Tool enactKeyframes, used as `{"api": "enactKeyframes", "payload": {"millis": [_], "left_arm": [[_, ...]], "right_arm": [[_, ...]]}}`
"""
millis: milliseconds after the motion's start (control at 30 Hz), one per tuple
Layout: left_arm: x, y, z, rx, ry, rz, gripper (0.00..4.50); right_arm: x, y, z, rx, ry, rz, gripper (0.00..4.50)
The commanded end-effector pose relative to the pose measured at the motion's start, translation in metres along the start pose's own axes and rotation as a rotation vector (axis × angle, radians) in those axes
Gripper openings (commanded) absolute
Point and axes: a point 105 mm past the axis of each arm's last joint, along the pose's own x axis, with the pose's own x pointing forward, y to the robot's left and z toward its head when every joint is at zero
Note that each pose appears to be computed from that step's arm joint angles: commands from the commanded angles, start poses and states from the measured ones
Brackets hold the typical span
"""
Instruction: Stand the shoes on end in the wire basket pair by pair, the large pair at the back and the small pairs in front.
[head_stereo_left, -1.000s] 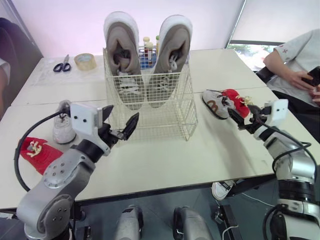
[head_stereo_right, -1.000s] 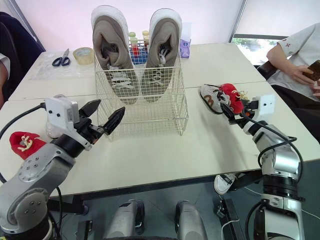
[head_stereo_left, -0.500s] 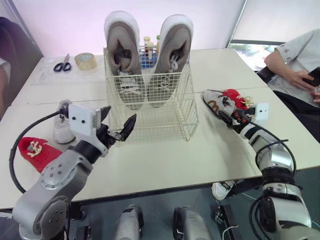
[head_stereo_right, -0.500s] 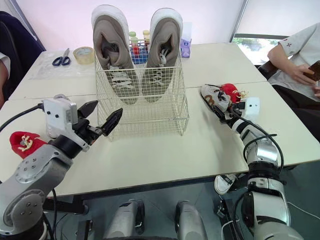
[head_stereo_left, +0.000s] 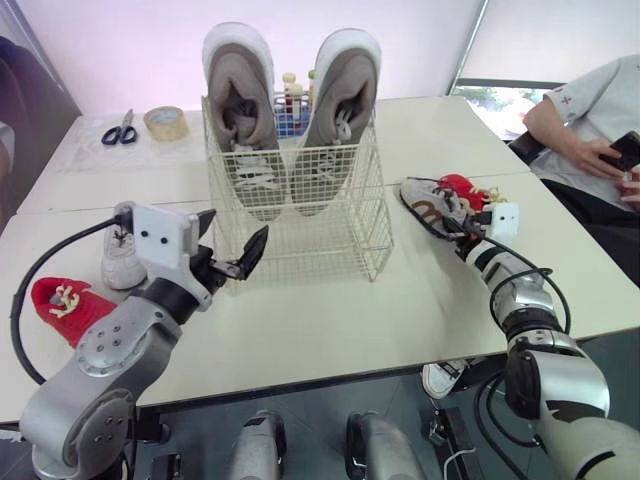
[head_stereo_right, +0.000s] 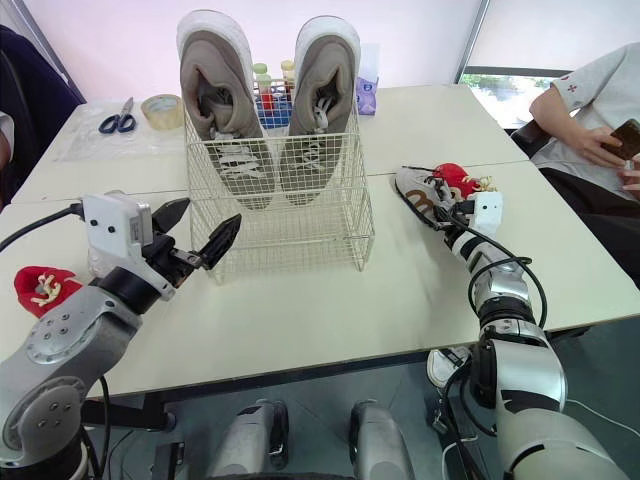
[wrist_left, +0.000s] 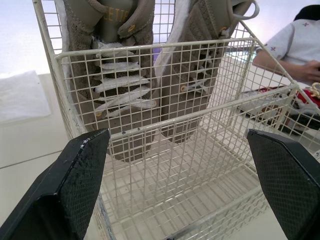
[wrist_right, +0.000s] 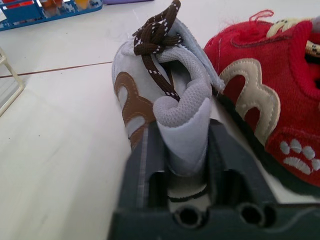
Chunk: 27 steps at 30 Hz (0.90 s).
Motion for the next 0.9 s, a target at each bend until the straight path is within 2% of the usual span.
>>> {"api": "enactKeyframes", "payload": {"millis": [33,233,433,533,600,700,833,900], "left_arm": [[-0.002,0.003,0.019,-0.025,-0.073,-0.016,4.50],[-0.012,0.017,0.039,-0.020,-0.015,-0.172,4.50],[-0.006,0.038,0.087,-0.171,-0.157,-0.235,4.50],[-0.003,0.042,0.109,-0.272,-0.204,-0.314,4.50],[-0.005,0.043,0.126,-0.352,-0.252,-0.385,4.50],[-0.006,0.053,0.146,-0.432,-0.317,-0.425,4.50],[-0.003,0.058,0.164,-0.457,-0.343,-0.479,4.50],[-0.002,0.058,0.168,-0.455,-0.345,-0.497,4.50]], "right_arm": [[0.005,0.006,0.037,-0.061,-0.120,0.034,0.26],[-0.013,0.004,0.176,-0.108,-0.521,-0.006,0.26],[-0.047,0.026,0.284,-0.235,-0.824,0.008,0.26],[-0.067,0.063,0.332,-0.314,-0.965,0.150,0.26],[-0.077,0.103,0.347,-0.395,-1.009,0.336,0.26],[-0.088,0.155,0.348,-0.472,-1.019,0.593,0.26],[-0.105,0.218,0.323,-0.601,-0.981,0.929,0.26],[-0.109,0.228,0.315,-0.636,-0.974,0.994,0.26]]}}
